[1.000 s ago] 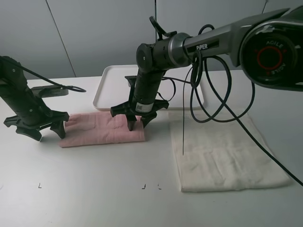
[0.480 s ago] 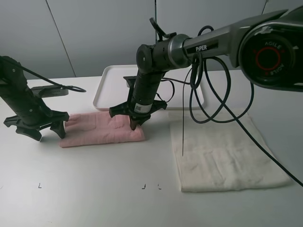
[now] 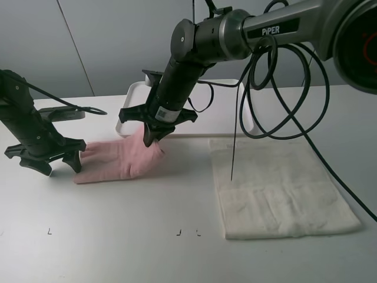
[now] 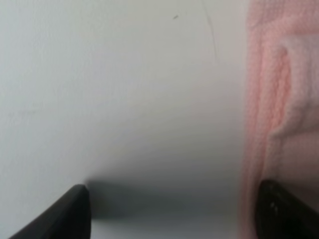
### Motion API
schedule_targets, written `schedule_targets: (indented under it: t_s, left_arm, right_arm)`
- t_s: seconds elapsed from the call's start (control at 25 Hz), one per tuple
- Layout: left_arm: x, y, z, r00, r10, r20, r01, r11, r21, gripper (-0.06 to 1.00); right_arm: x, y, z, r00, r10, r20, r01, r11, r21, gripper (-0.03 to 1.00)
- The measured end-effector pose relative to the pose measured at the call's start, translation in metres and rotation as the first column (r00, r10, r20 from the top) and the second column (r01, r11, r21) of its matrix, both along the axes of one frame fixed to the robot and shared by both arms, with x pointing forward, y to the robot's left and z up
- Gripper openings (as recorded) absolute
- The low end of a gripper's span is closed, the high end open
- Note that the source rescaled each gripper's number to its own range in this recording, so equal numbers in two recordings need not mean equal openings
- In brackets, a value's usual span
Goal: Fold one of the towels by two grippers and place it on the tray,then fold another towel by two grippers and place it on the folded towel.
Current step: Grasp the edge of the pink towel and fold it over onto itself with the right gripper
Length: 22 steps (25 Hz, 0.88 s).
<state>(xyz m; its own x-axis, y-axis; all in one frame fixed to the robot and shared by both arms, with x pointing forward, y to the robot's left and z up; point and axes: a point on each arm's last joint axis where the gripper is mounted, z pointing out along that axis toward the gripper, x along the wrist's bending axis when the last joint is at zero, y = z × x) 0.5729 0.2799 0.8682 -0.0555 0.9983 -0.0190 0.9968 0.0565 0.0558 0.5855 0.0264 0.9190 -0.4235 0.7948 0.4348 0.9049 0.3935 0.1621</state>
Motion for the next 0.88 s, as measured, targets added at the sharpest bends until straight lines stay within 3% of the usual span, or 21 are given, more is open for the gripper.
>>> schedule_targets:
  t_s: [0.52, 0.88]
  left_arm:
    - [0.000, 0.000, 0.000, 1.000, 0.002, -0.002, -0.002, 1.000, 0.000, 0.87]
    - [0.000, 0.000, 0.000, 1.000, 0.002, -0.002, -0.002, 1.000, 0.000, 0.87]
  right_arm:
    - [0.001, 0.018, 0.011, 0.995, -0.078, -0.063, 0.090, 0.971, 0.222, 0.02]
    - [0.002, 0.034, -0.025, 0.972, -0.094, -0.214, 0.169, 0.917, 0.363, 0.02]
